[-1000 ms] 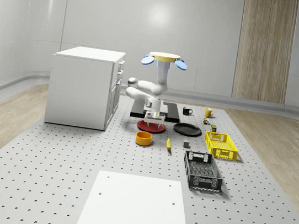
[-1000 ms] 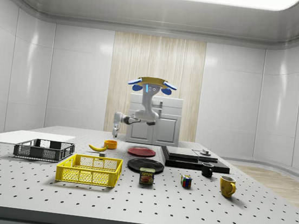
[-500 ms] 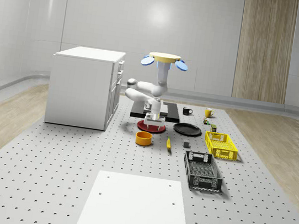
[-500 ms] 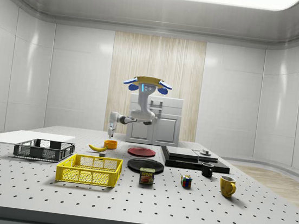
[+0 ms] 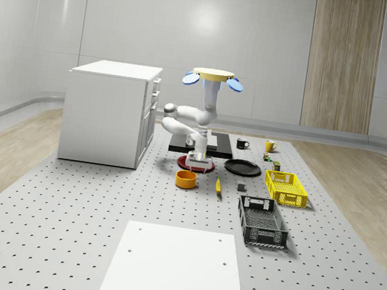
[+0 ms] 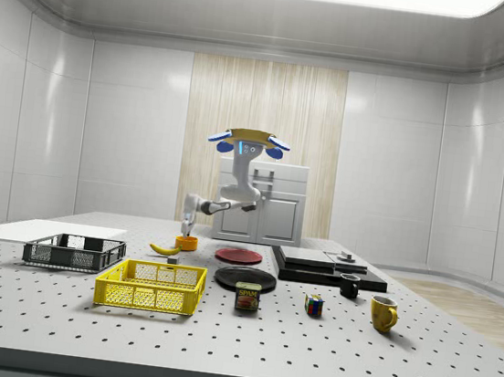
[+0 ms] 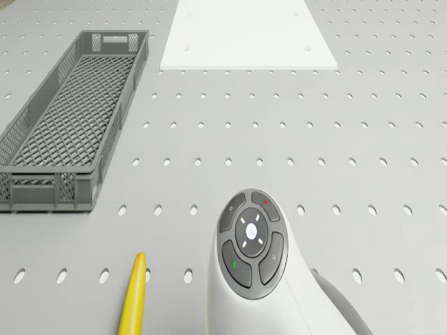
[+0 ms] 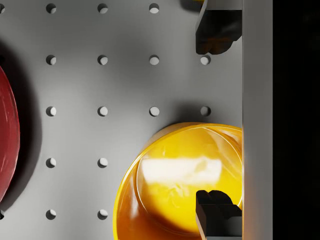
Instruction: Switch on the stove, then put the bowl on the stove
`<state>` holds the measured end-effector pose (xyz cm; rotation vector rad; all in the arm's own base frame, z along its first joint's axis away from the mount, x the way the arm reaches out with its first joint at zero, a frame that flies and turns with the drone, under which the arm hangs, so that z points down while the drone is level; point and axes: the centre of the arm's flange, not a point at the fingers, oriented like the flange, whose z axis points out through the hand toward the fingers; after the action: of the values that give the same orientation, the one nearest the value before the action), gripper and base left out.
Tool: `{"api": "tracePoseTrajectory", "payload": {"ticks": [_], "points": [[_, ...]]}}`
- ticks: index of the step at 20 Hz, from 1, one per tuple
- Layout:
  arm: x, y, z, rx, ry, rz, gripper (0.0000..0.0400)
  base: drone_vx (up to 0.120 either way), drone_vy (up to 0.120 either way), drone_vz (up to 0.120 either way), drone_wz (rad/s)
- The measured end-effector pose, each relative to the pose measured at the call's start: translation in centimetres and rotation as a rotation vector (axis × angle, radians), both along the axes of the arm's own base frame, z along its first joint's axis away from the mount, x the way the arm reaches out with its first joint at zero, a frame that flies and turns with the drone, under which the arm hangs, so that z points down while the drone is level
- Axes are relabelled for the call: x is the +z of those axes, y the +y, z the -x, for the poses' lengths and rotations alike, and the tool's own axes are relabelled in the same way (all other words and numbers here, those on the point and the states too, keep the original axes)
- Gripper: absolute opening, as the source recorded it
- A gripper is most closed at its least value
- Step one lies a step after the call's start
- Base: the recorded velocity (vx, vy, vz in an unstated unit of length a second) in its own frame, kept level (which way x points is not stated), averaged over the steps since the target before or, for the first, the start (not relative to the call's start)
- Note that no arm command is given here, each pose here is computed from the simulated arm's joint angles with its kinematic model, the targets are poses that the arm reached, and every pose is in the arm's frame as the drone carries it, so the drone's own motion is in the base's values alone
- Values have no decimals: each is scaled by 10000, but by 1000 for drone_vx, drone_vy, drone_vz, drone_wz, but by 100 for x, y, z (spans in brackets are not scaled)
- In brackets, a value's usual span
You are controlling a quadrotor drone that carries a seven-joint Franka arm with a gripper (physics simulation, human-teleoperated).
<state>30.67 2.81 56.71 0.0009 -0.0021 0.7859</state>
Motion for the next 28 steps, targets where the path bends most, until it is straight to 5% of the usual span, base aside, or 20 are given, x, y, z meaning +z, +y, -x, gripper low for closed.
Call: {"api": "tracePoseTrajectory", "payload": {"ticks": [3, 8, 12, 27, 28], "points": [[93, 0, -7, 0, 0, 0, 400, 0, 0, 0, 0], [172, 3, -108, 0, 0, 1, 400, 0, 0, 0, 0], [219, 35, -149, 0, -1, 1, 400, 0, 0, 0, 0], [408, 40, -179, -1, -2, 2, 400, 0, 0, 0, 0], [410, 44, -179, -1, -2, 3, 376, 0, 0, 0, 0]]}}
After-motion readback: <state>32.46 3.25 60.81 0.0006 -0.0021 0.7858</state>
